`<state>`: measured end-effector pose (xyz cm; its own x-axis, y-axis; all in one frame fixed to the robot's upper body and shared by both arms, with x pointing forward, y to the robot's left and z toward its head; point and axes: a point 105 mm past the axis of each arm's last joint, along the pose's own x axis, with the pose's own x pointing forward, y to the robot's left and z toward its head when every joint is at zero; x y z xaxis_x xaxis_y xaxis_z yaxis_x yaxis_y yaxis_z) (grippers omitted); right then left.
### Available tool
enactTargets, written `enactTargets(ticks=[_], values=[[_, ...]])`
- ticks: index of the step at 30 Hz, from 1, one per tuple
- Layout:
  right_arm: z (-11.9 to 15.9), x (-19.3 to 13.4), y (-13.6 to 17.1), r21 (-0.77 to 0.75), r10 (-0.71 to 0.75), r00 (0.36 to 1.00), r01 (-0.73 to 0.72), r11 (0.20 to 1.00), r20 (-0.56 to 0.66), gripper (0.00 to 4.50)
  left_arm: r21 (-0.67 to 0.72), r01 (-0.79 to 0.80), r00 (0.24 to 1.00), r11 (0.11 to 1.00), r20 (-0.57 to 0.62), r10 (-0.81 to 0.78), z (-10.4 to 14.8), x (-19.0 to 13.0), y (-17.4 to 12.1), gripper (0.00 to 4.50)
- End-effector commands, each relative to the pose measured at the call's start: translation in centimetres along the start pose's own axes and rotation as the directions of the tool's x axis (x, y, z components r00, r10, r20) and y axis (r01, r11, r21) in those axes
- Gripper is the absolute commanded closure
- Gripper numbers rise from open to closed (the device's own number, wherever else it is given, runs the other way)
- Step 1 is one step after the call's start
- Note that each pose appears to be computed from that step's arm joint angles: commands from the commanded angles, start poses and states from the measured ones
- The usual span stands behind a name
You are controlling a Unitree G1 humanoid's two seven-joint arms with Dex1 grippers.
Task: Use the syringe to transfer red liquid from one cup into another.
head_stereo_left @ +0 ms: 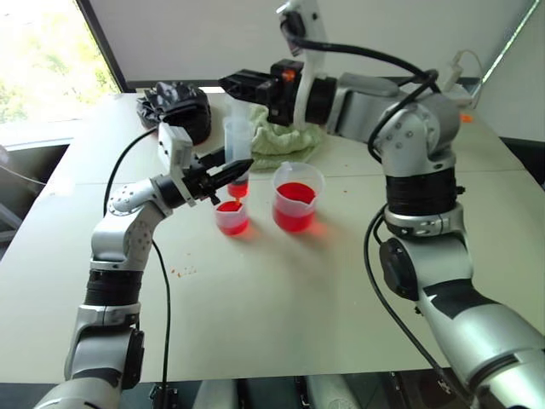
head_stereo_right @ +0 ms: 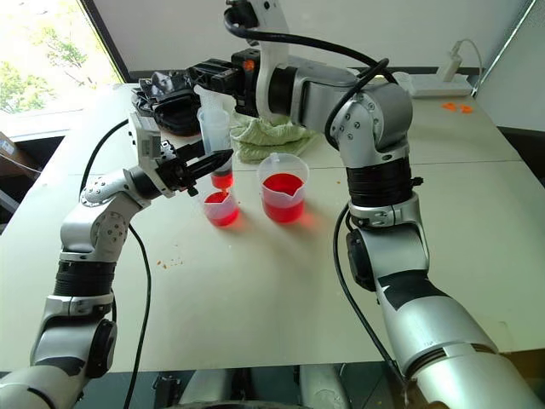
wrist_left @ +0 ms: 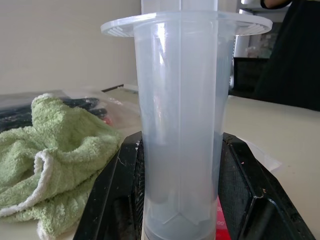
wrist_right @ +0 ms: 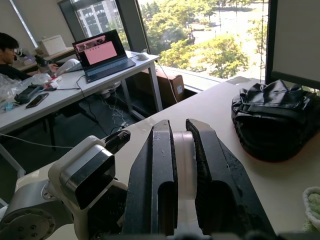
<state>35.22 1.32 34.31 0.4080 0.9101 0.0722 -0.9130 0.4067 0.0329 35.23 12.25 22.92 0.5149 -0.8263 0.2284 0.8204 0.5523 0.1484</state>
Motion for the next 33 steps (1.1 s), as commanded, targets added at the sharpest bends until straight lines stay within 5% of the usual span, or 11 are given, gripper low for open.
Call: enactTargets(ticks=[1,33], values=[[1.9,0.6,2.0,-0.052,0.075,0.996,-0.073,0.996,0.043,4.46,0.068,-0.023,0.998,0.997,0.053,0.019,2.1,-0.3,0.3,3.10],[-1.3,2.3,5.4,0.004,0.201,0.979,-0.201,0.980,-0.044,4.46,0.090,-0.081,0.994,0.993,0.081,0.074,3.2,-1.0,1.0,3.10]])
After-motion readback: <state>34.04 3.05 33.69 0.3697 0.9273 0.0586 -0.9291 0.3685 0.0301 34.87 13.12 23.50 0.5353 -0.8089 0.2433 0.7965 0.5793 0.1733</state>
